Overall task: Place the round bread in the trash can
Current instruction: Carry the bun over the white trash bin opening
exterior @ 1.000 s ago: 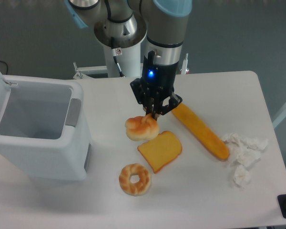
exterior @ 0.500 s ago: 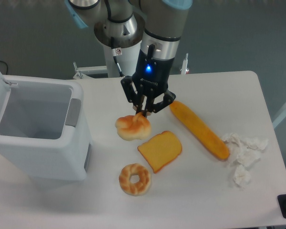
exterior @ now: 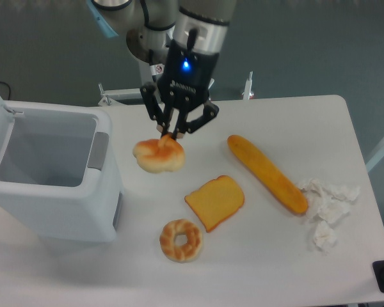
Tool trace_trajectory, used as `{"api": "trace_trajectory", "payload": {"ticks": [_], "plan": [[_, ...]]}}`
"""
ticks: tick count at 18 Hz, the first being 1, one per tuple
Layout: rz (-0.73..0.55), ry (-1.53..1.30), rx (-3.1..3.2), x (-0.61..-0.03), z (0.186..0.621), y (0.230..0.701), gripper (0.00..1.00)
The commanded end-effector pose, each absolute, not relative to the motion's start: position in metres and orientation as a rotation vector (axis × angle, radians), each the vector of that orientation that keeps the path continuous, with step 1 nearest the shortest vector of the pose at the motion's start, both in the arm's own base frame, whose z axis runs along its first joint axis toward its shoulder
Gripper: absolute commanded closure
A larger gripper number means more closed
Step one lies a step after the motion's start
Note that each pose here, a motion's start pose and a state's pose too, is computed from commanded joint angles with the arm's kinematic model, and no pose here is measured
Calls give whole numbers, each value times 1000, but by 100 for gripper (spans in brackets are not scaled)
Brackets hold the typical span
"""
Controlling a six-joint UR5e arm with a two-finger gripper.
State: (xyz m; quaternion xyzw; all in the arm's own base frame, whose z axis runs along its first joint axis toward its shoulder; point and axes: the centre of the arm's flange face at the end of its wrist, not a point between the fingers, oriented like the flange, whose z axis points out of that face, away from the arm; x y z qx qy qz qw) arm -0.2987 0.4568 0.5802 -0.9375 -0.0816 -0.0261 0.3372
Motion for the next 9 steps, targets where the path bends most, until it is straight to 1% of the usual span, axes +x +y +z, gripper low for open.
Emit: {"api": "trace_trajectory", "payload": {"ticks": [2, 6, 9], "plan": [[-78, -180, -2426, -287, 589, 462, 78], [-157, -95, -2409, -259, 585, 483, 78], [-191, -33, -2417, -232, 581, 496, 78]]}}
